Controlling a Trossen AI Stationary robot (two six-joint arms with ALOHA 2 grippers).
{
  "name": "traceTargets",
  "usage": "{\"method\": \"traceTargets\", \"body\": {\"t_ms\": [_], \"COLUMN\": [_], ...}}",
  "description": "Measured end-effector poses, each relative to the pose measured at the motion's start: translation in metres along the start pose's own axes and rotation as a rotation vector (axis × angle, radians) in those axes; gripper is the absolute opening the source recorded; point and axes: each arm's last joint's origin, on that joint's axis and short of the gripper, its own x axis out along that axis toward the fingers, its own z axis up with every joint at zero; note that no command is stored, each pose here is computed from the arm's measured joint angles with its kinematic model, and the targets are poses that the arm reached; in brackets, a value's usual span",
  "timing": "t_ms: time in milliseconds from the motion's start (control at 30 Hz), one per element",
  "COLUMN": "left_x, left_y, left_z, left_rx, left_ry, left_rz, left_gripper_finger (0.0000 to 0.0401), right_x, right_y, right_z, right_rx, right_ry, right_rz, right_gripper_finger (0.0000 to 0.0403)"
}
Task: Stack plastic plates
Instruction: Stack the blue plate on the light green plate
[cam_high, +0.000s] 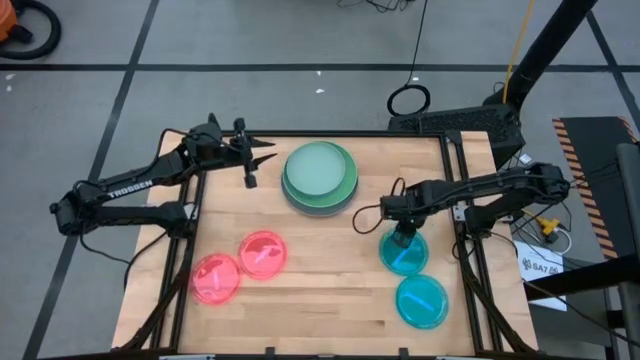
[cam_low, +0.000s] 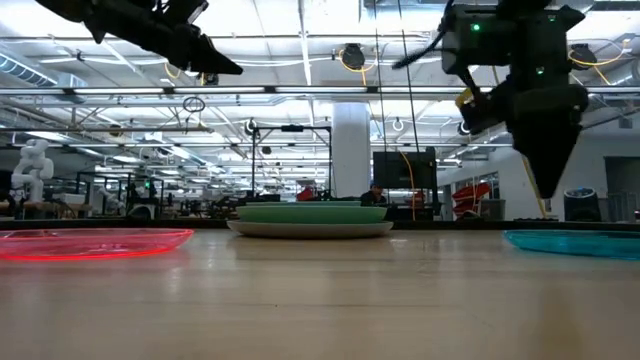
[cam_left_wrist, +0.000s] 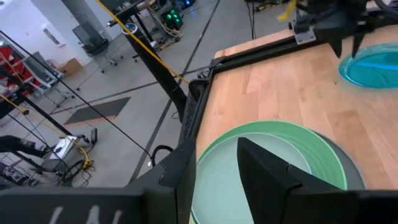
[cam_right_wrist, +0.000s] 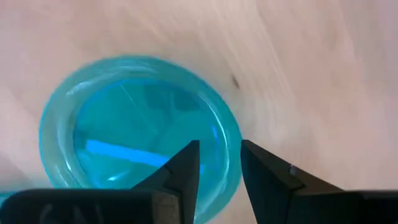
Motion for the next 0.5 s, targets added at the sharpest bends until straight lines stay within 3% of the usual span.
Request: {"method": "traceTargets", "body": {"t_ms": [133,500], "left_x": [0.000,0.000], "left_y": [0.002,0.002], "left_z": [0.003,0.003], "left_rx": [0.012,0.038], "left_ry": [-0.032,-0.034], "left_rz": [0.019,0.021], "left_gripper_finger": [0.0124,0.0124], "right_x": [0.006,0.032], "right_y": [-0.005,-0.004], "right_z": [0.014,0.030], "right_rx": [-0.164,-0.288], "right_ry": [-0.057,0.023], "right_rz": [0.000,0.054], "right_gripper_finger": [0.0109,0.0109]}}
